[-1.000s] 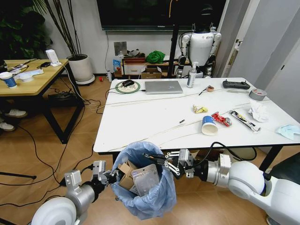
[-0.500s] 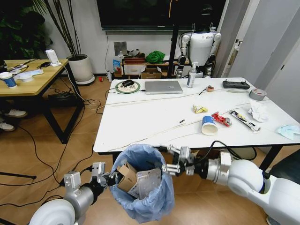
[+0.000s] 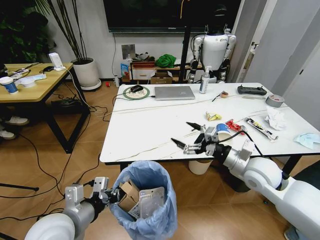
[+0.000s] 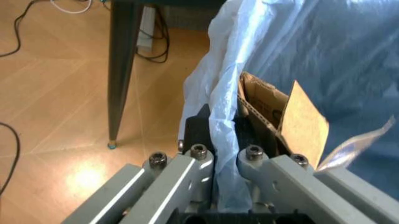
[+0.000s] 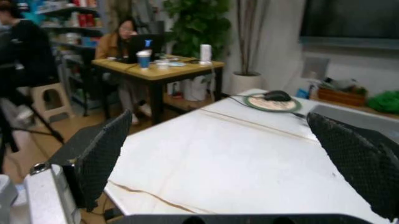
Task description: Pick up the trash bin and place the trash from the table into it.
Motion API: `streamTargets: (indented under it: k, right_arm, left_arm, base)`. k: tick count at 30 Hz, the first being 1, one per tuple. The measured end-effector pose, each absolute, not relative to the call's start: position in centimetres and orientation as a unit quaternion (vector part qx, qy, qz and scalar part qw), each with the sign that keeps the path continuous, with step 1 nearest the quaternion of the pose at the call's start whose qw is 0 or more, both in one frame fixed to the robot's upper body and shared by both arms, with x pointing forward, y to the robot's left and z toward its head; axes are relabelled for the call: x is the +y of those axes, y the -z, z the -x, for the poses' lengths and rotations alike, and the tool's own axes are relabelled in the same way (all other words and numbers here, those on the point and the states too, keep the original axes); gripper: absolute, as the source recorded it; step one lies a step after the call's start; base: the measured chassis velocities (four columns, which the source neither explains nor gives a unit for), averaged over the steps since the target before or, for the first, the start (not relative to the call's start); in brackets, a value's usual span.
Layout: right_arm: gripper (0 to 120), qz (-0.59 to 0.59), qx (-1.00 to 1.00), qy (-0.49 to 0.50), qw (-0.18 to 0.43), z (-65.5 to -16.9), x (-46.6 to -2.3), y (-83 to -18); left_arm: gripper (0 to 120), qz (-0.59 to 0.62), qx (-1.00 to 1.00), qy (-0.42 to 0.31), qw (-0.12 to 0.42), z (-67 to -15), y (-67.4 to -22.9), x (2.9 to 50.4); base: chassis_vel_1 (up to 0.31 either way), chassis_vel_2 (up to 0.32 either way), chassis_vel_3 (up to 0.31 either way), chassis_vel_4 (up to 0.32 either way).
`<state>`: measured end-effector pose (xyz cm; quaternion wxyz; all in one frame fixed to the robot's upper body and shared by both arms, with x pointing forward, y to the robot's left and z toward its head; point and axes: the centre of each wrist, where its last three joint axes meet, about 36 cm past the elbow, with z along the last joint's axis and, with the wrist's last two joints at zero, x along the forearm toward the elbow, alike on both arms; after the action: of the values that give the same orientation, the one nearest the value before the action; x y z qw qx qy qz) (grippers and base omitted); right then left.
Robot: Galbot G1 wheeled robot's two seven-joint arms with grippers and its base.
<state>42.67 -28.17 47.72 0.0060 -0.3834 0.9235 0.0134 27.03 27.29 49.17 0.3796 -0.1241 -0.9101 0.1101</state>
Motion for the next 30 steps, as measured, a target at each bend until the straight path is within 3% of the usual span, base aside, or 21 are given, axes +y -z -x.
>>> streamTargets:
  k: [15,30]
  right_arm:
    - [100,0.194,0.973,-0.049,-0.113,-45.4,-25.0,-44.3]
    - [100,0.111,0.982,-0.016,-0.149,-51.2,-20.9,-42.3]
  left_arm:
    - [0,0.128,-0.911,-0.128,0.37,-27.0,-49.2,27.0]
    - [0,0.128,-0.911,-0.132,0.369,-26.7,-49.2,26.8]
  base:
    - [0.0,0.0,0.0,0.0]
    - [0.0,0.0,0.0,0.0]
